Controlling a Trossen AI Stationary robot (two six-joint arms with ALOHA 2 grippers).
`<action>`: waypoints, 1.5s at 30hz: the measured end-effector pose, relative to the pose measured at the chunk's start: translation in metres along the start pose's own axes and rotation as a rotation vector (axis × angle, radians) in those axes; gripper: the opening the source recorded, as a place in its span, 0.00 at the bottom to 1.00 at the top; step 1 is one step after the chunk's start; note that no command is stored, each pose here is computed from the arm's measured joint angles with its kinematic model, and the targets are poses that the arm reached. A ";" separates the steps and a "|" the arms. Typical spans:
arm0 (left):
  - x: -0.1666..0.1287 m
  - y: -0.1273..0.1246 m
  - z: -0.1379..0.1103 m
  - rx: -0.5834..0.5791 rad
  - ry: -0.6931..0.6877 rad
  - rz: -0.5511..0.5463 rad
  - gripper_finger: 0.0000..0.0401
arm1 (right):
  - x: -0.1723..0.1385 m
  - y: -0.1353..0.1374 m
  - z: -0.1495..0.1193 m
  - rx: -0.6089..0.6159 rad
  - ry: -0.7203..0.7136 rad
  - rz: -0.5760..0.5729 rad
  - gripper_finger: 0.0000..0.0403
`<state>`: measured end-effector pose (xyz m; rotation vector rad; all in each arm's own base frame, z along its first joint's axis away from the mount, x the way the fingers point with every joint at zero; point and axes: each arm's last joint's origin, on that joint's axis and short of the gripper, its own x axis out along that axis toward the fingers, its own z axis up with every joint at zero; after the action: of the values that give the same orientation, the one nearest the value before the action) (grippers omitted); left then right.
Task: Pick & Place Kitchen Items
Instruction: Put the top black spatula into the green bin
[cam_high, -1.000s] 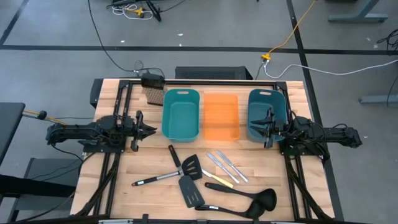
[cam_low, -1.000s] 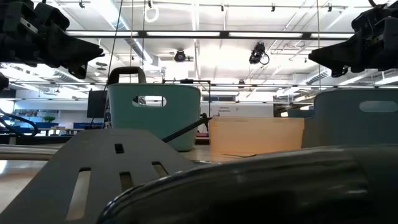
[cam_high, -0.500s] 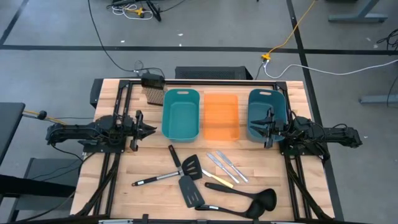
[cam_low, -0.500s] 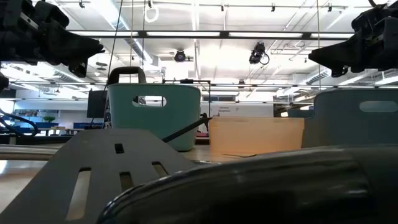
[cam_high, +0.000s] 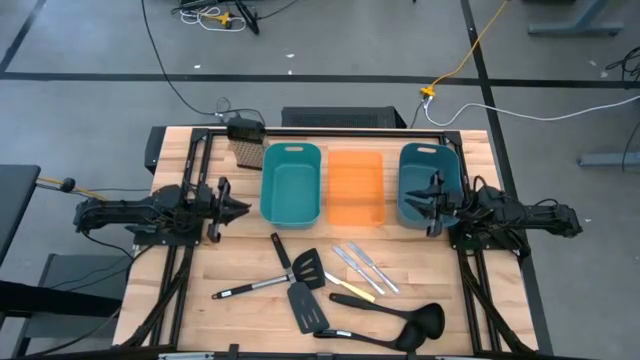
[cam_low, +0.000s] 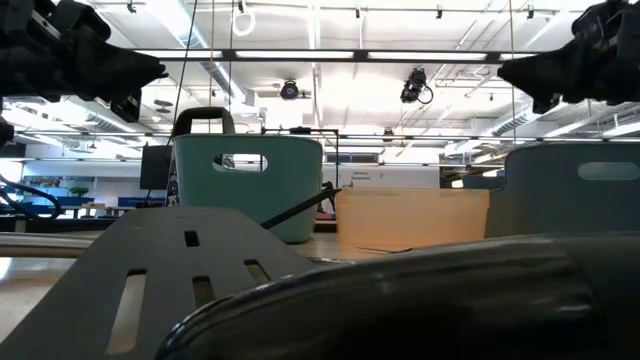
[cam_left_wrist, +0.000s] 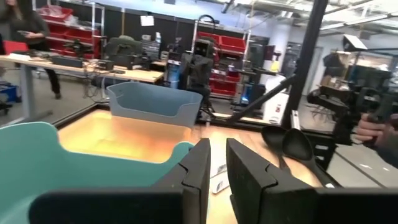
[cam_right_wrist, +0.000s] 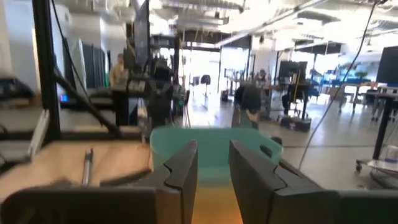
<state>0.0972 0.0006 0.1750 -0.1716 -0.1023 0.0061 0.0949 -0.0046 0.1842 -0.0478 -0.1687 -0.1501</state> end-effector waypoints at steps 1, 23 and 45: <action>0.000 0.000 0.000 0.000 0.001 -0.002 0.14 | 0.000 0.000 0.000 0.025 -0.004 0.000 0.25; -0.002 -0.021 0.101 0.121 -0.001 0.081 0.01 | 0.000 0.000 0.001 0.062 -0.013 -0.002 0.25; 0.052 -0.052 0.148 0.027 0.992 0.471 0.00 | 0.000 0.000 -0.007 0.013 0.068 -0.008 0.04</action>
<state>0.1334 -0.0244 0.3344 -0.1523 0.9291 0.3881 0.0958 -0.0050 0.1777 -0.0292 -0.1020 -0.1586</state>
